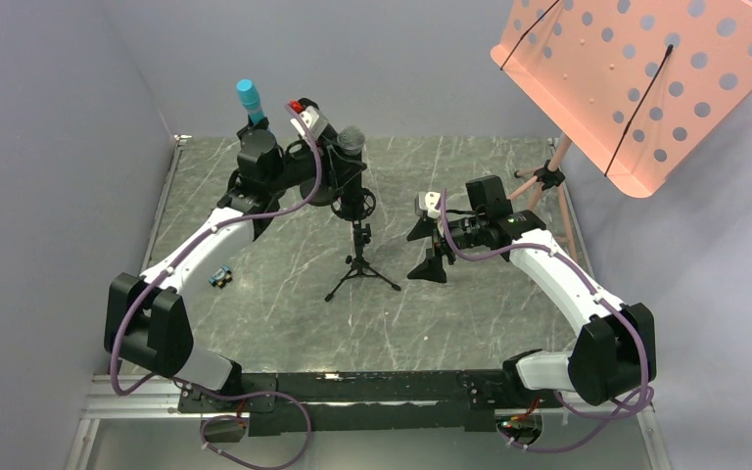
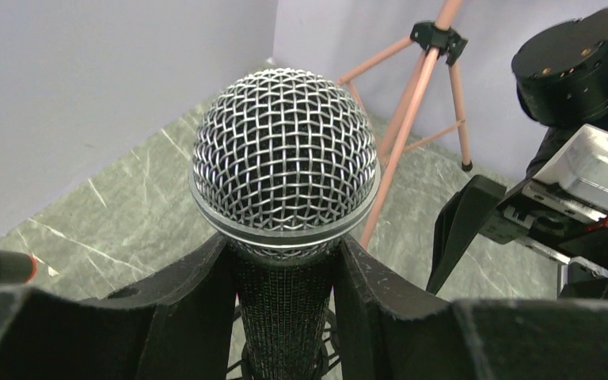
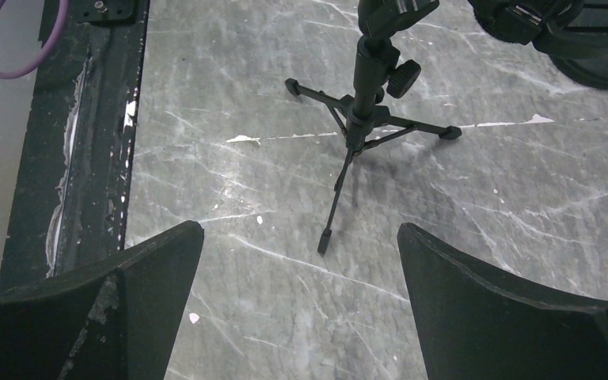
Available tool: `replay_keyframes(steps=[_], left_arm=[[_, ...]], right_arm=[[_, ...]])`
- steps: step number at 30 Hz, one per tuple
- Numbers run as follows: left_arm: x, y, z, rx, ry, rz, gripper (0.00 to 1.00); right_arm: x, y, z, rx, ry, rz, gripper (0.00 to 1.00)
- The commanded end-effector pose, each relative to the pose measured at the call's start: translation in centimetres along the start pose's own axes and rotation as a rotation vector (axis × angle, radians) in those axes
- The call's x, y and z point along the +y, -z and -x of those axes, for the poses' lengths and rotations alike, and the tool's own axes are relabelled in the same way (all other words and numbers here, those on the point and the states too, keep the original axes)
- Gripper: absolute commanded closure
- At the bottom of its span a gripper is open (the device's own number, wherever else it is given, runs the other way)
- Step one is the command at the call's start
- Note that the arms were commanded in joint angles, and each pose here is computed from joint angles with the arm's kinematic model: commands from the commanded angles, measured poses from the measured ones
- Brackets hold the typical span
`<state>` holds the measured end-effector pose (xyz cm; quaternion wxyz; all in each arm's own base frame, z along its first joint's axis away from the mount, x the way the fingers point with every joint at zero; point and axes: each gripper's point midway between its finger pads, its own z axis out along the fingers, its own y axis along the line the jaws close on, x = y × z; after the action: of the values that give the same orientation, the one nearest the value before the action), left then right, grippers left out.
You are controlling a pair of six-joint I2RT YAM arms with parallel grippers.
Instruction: Attach the microphones to the stand
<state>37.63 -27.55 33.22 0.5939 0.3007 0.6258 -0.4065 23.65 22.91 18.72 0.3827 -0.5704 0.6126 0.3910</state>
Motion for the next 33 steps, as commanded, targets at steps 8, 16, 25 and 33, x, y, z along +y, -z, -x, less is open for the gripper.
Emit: replay_keyframes(steps=[8,16,25,33], left_arm=[[-1.3,-0.2,-7.8,0.176,0.155,-0.022,1.0],[-1.5,0.0,-7.8,0.159,0.136,-0.013,1.0],[-1.2,0.5,-8.6,0.199,0.125,0.009,1.0],[-1.4,1.0,-9.3,0.196,0.145,0.025,1.0]], right_arm=[[-0.5,0.1,1.0,-0.021,0.036,0.004,0.0],[-0.7,-0.1,0.6,-0.013,0.028,0.004,0.0],[-0.7,0.1,0.6,-0.009,0.041,-0.007,0.0],[-0.6,0.1,0.7,-0.01,0.046,0.0,0.0]])
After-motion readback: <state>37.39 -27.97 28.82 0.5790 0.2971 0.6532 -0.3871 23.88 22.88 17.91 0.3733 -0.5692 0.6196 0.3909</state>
